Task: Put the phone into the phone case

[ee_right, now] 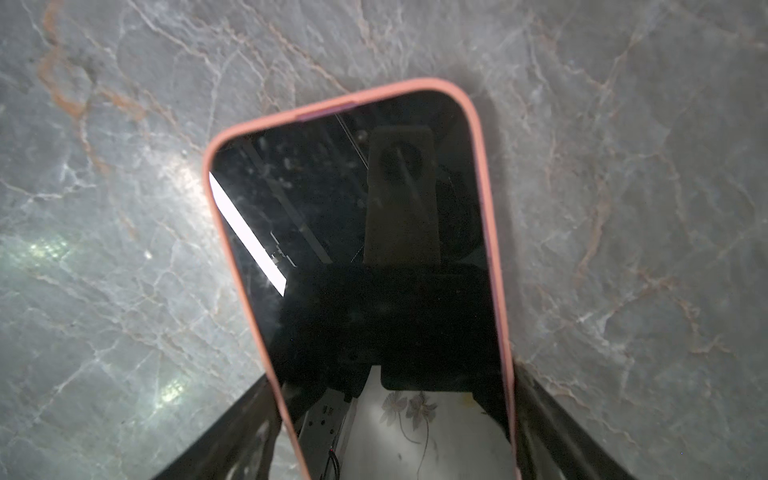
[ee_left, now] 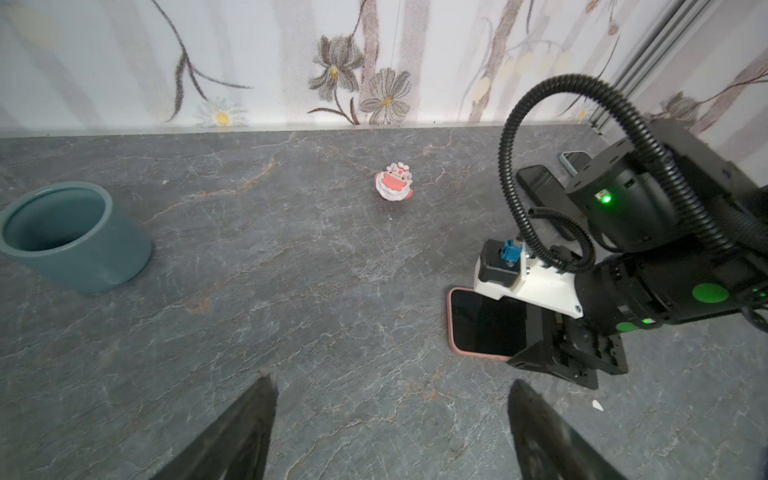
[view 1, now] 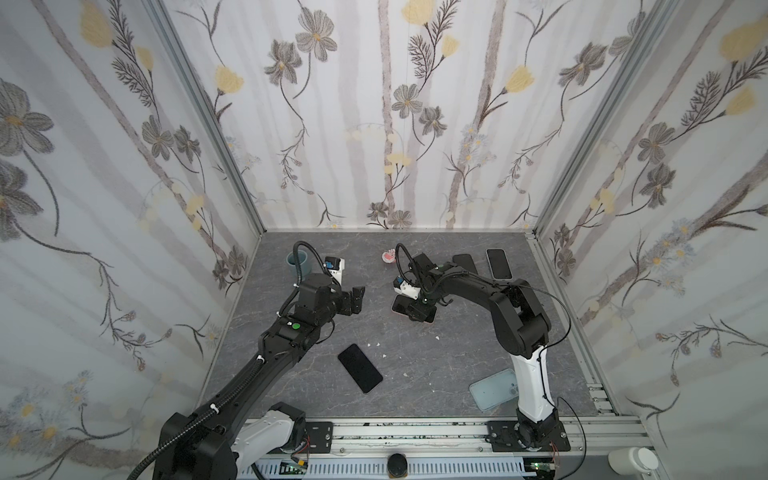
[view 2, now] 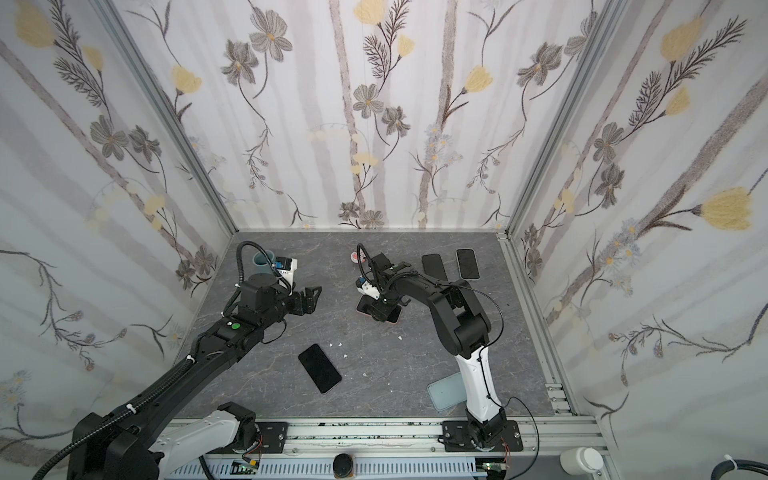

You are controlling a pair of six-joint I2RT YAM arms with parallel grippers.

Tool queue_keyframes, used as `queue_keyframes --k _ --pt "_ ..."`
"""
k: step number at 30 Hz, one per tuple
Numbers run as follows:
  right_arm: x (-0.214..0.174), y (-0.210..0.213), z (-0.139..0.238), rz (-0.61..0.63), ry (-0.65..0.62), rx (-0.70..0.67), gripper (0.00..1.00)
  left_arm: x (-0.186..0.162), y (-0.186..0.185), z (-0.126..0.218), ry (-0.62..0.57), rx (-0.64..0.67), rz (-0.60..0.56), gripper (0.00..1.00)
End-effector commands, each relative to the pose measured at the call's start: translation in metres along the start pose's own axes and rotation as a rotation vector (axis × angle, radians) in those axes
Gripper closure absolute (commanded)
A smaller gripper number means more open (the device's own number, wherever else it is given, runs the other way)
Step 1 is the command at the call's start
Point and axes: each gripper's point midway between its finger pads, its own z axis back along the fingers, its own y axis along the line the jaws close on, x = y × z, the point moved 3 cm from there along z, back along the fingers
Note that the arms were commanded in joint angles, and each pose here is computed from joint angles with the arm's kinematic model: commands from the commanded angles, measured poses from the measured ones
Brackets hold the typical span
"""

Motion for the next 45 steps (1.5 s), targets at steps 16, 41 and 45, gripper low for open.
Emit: queue_keyframes --k 16,41,45 --pt "-0.018 -0.142 -0.007 -0.735 -0.037 -0.187 0.24 -0.005 0.006 -0.01 0.008 0.029 -0.026 0.13" --pt "-0.014 -0.073 0.15 -1.0 -0.418 -0.27 0.09 0.005 -0.025 0.003 -0.041 -0.181 -0.027 0.2" --pt "-0.065 -0.03 0.169 -1.182 -0.49 -0.189 0.16 0.004 -0.064 0.01 -0.041 -0.336 -0.117 0.23"
